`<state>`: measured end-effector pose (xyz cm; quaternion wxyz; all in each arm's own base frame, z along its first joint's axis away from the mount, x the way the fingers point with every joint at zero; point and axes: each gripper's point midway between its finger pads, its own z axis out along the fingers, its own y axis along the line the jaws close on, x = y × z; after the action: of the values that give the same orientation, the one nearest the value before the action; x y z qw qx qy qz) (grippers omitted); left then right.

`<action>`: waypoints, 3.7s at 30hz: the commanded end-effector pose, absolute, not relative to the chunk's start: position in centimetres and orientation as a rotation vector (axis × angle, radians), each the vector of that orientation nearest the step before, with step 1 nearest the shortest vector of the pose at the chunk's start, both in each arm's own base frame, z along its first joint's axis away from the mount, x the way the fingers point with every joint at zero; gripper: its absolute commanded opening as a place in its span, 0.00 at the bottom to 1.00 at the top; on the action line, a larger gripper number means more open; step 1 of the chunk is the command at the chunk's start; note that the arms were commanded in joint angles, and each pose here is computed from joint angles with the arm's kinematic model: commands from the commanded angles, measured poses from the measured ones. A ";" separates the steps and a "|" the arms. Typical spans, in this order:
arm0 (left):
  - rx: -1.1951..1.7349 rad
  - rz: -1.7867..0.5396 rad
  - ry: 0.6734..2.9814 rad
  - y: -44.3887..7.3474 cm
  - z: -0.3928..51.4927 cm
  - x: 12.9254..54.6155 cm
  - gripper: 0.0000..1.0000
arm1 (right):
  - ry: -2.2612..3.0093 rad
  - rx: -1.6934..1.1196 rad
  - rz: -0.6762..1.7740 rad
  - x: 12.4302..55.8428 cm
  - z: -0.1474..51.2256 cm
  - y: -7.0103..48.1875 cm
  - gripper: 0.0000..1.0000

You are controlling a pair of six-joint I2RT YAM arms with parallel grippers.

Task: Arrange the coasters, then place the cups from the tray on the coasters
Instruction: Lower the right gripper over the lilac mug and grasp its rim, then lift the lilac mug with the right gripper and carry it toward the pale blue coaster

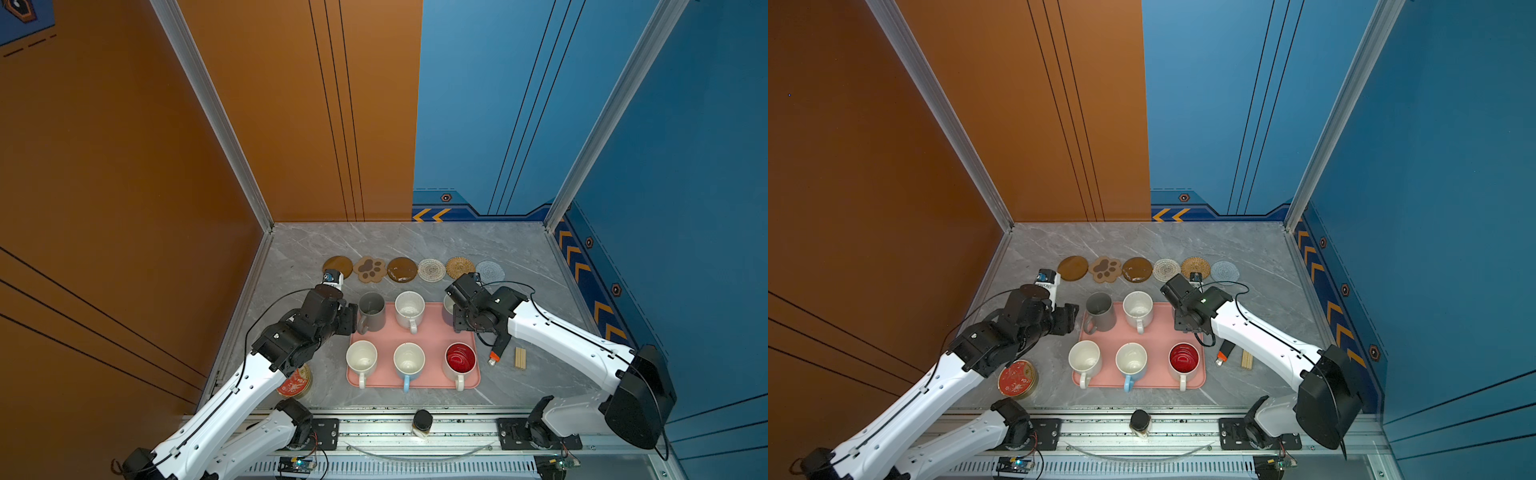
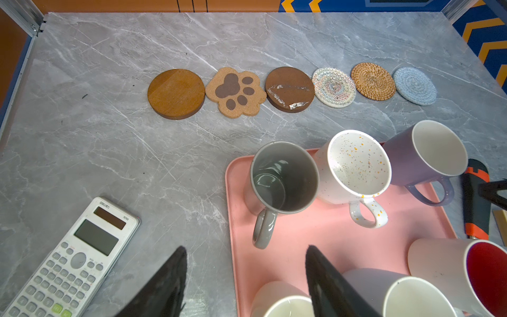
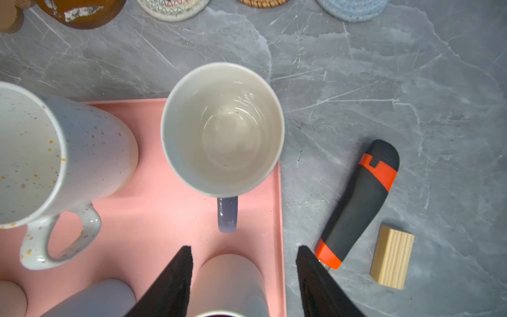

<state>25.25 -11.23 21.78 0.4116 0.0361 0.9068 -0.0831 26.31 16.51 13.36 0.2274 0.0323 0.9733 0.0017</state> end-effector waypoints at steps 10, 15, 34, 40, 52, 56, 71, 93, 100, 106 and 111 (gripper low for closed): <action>0.087 -0.178 2.309 -10.6 21.1 25.0 0.70 | 2.711 0.128 0.008 27.9 9.5 17.6 0.52; 0.088 -0.180 2.312 -10.6 21.1 25.1 0.69 | 2.724 0.123 -0.022 28.1 8.6 17.6 0.47; 0.093 -0.183 2.326 -10.9 21.1 25.5 0.69 | 2.759 0.209 -0.023 28.8 6.3 16.6 0.32; 0.094 -0.186 2.328 -10.9 21.1 25.4 0.69 | 2.762 0.223 -0.017 28.5 5.9 16.5 0.31; 0.089 -0.195 2.327 -11.0 21.2 25.4 0.69 | 2.767 0.235 -0.009 28.5 5.4 16.6 0.17; 0.088 -0.196 2.323 -10.9 21.3 25.4 0.69 | 2.772 0.231 -0.009 28.4 5.3 16.6 0.00; 0.079 -0.195 2.326 -10.9 21.1 25.3 0.69 | 2.604 0.111 -0.052 28.4 9.7 17.2 0.00; 0.070 -0.203 2.322 -11.1 21.6 25.7 0.66 | 2.513 0.187 -0.012 33.4 15.7 12.1 0.00; 0.049 -0.205 2.327 -11.1 21.4 25.7 0.66 | 2.500 0.213 -0.030 36.5 17.1 9.0 0.00; 0.030 -0.203 2.327 -10.9 21.4 25.8 0.65 | 2.522 0.254 -0.008 39.6 16.3 6.5 0.00; 0.013 -0.200 2.324 -10.9 21.5 25.8 0.65 | 2.544 0.282 -0.024 42.4 15.4 5.0 0.00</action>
<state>25.66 -11.09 20.65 0.3888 0.0181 0.9180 -0.0762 39.78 4.95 13.31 0.2506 0.1172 0.9607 -0.0212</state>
